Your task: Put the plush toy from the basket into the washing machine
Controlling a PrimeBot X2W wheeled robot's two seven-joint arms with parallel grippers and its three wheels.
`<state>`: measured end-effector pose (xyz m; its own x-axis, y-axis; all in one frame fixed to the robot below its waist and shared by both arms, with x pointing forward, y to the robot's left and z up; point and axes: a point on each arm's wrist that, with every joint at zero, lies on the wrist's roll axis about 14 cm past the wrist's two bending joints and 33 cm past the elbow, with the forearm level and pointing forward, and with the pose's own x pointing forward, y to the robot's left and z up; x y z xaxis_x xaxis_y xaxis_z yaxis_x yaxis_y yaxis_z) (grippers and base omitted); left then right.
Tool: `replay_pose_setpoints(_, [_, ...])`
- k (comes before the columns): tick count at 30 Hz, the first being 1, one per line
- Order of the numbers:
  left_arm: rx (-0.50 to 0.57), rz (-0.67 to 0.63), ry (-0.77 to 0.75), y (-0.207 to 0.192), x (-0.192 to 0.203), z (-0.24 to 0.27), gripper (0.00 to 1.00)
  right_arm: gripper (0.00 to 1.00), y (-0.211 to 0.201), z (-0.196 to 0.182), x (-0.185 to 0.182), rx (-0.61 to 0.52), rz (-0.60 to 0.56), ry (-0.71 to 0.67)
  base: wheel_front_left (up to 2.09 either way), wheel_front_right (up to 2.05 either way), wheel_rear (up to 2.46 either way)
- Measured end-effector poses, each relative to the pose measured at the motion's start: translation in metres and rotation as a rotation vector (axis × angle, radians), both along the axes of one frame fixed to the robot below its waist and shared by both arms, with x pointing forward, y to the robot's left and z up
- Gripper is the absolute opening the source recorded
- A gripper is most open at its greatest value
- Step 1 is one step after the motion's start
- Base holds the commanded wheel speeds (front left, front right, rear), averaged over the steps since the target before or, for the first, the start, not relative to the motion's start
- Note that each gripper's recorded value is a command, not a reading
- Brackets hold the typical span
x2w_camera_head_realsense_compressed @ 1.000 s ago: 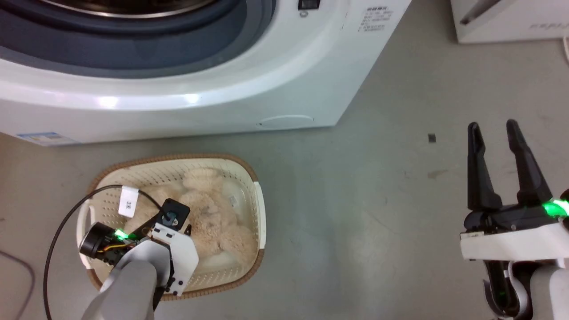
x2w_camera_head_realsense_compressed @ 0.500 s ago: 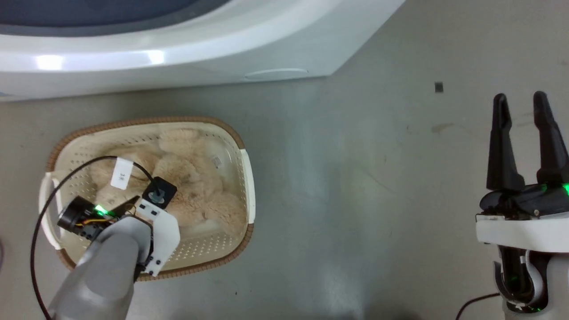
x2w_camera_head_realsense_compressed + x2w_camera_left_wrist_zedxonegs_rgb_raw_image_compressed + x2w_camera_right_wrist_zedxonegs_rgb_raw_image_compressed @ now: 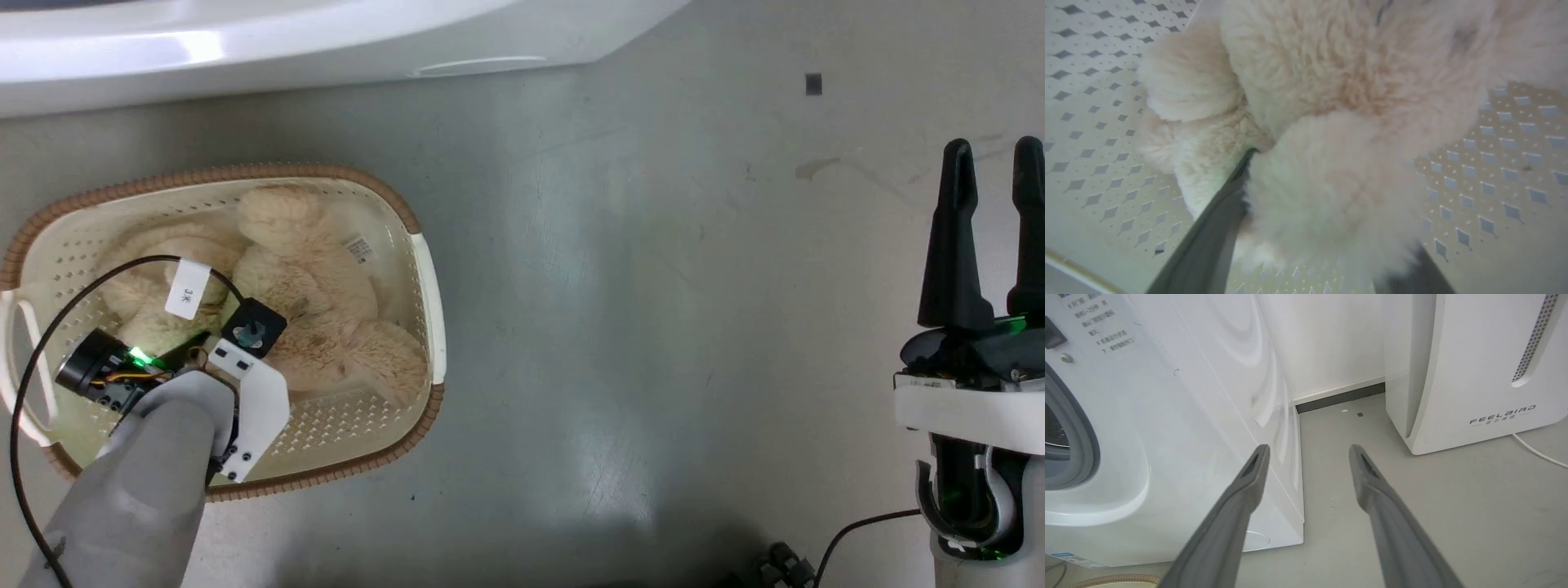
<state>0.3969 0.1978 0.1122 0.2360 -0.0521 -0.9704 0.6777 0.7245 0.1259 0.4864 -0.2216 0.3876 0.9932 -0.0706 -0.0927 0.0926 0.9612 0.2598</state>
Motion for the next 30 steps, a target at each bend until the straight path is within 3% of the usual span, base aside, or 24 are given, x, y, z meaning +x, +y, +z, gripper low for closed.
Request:
replay_pose_setpoints(4, [0.014,-0.011,0.029,0.004,-0.005,-0.009,1.0,1.0,-0.002,-0.005,0.002,0.003,-0.007,0.002,0.0,0.0,0.0])
replay_pose_setpoints(5, [0.018,-0.015,0.037,0.005,-0.006,-0.011,0.5,1.0,-0.003,-0.005,0.003,0.005,-0.009,-0.001,0.0,0.0,0.0])
replay_pose_setpoints(6, [0.024,-0.02,0.044,0.006,-0.007,-0.013,0.18,1.0,-0.003,-0.005,0.004,0.006,-0.011,-0.004,0.0,0.0,0.0])
replay_pose_setpoints(7, [0.028,-0.023,0.05,0.007,-0.007,-0.014,0.0,1.0,-0.004,-0.005,0.004,0.004,-0.015,-0.009,0.0,0.0,0.0])
replay_pose_setpoints(20, [0.087,-0.041,0.122,0.023,-0.015,-0.01,0.0,1.0,-0.012,0.007,0.005,0.043,-0.05,-0.054,0.0,0.0,0.0])
replay_pose_setpoints(30, [0.04,-0.07,0.02,0.016,-0.012,0.035,0.0,1.0,-0.014,0.043,-0.008,0.049,-0.061,-0.11,0.0,0.0,0.0])
